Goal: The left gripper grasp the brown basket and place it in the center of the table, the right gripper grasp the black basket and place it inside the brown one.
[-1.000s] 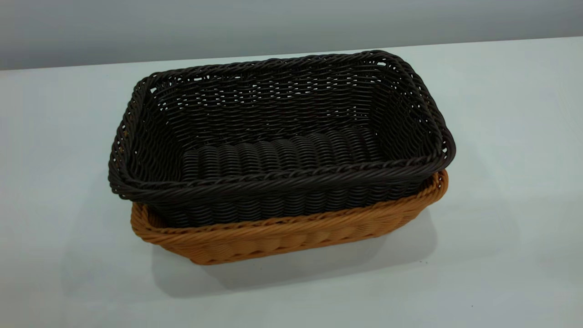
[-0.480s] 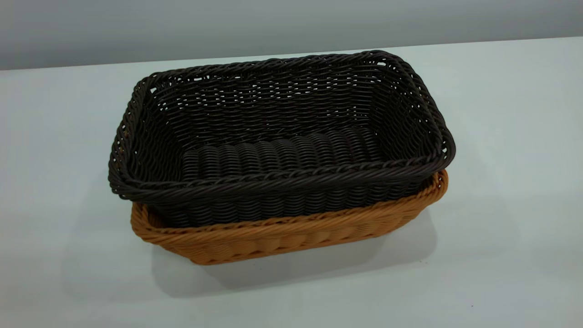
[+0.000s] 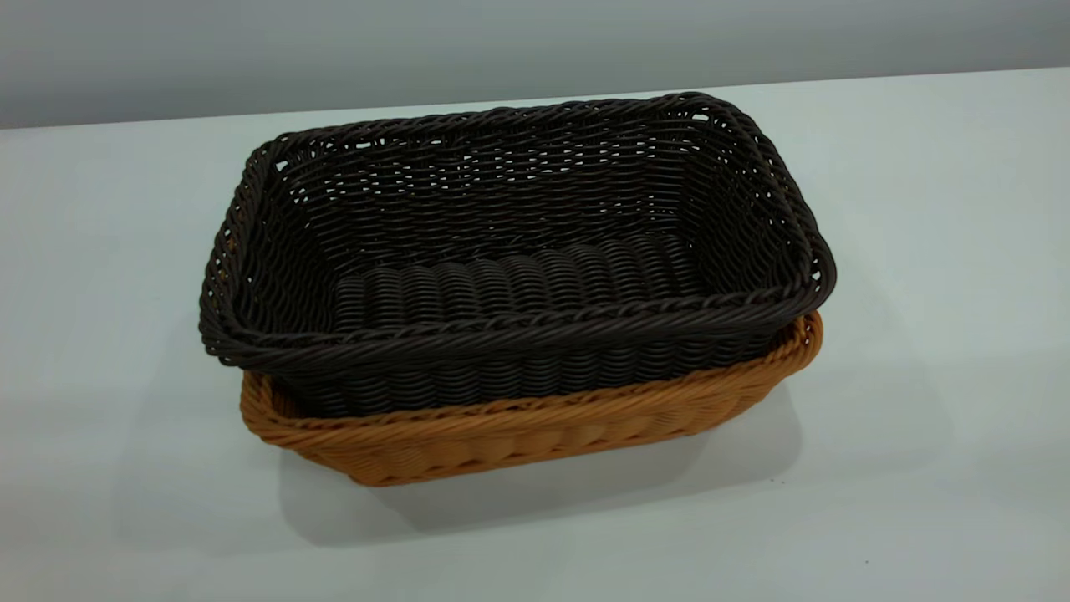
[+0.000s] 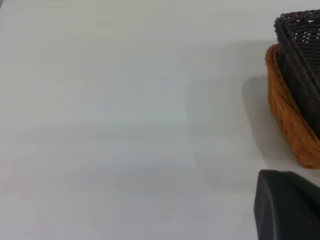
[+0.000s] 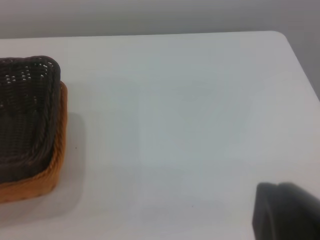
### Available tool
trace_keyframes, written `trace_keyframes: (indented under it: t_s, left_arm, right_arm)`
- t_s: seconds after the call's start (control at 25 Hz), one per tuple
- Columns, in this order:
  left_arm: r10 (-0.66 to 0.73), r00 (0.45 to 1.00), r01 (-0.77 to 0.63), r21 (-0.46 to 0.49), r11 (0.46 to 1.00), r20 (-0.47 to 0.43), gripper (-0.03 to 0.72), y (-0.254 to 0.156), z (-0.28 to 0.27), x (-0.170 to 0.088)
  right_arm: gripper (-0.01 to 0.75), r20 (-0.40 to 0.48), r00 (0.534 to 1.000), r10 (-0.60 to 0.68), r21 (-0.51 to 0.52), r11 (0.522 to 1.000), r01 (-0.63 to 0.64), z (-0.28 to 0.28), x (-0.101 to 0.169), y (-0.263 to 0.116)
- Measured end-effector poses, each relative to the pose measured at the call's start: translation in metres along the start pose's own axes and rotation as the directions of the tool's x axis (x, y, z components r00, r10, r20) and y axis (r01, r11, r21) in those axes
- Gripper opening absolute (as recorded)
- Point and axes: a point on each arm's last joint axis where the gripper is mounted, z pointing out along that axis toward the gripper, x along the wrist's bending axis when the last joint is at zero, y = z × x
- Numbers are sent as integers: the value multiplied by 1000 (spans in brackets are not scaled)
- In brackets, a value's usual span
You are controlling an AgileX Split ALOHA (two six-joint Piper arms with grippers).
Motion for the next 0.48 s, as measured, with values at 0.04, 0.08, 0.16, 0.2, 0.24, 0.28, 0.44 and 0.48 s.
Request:
trace_keyframes:
  t_s: [0.04,0.08,0.16,0.2,0.24,0.28,0.44,0.48]
  left_arm:
    - [1,1000,-1,1,1000,2,-1,0,0,0]
    - [3,1000,-3,1,1000,4,-1,0,0,0]
    - [2,1000,-2,1,1000,5,-1,0,0,0]
    - [2,1000,-2,1,1000,5,-1,0,0,0]
    - [2,1000,-2,2,1000,5,-1,0,0,0]
    - [2,1000,-2,2,1000,5,-1,0,0,0]
    - [2,1000,-2,2,1000,4,-1,0,0,0]
    - [2,1000,-2,2,1000,4,-1,0,0,0]
  right_arm:
    - [3,0,1000,0,0,1000,0,0,0,0]
    - [3,1,1000,0,0,1000,0,0,0,0]
    - [3,2,1000,-1,0,1000,1,0,0,0]
    - [3,2,1000,-1,0,1000,1,0,0,0]
    - [3,2,1000,-1,0,1000,1,0,0,0]
    - [3,3,1000,-1,0,1000,1,0,0,0]
    - [3,3,1000,-2,0,1000,2,0,0,0]
    - [3,3,1000,-2,0,1000,2,0,0,0]
